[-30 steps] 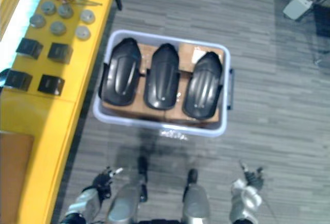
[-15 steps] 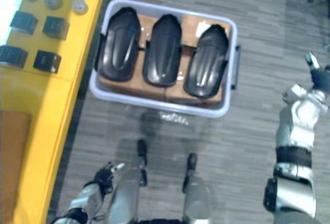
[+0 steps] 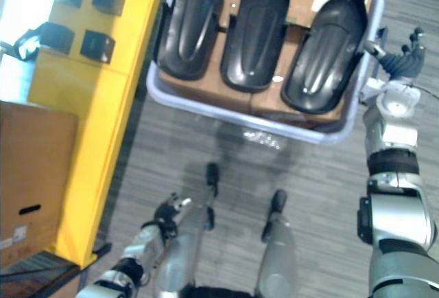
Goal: Walk over and take plastic housings, then place them on the shelf
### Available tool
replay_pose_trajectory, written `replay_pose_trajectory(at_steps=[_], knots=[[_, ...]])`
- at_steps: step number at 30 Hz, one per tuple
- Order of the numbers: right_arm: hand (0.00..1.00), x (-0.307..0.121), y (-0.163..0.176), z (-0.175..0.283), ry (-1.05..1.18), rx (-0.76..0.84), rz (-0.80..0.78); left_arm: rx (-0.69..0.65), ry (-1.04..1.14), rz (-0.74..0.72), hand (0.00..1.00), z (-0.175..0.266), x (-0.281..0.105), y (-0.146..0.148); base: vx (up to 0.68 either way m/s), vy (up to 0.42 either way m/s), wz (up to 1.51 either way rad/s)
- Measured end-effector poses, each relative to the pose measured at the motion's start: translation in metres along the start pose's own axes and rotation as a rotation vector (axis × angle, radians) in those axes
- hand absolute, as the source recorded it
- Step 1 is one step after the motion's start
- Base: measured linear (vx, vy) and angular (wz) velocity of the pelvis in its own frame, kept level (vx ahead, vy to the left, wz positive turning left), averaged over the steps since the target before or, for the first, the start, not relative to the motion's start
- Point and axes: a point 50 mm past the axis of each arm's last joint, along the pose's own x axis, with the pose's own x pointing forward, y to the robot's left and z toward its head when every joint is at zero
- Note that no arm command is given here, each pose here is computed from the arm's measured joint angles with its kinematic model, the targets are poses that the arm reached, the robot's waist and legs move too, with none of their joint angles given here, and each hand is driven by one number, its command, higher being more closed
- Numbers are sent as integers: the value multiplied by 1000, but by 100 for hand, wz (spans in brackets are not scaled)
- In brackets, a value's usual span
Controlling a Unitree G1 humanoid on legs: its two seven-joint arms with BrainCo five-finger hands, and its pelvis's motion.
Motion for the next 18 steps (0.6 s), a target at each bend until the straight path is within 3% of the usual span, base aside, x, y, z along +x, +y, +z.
replay_pose_trajectory(at_steps=[18], knots=[[0, 0, 1, -14, 69, -286, 32, -104, 10, -41, 0, -7, -1, -12, 24, -48, 1]])
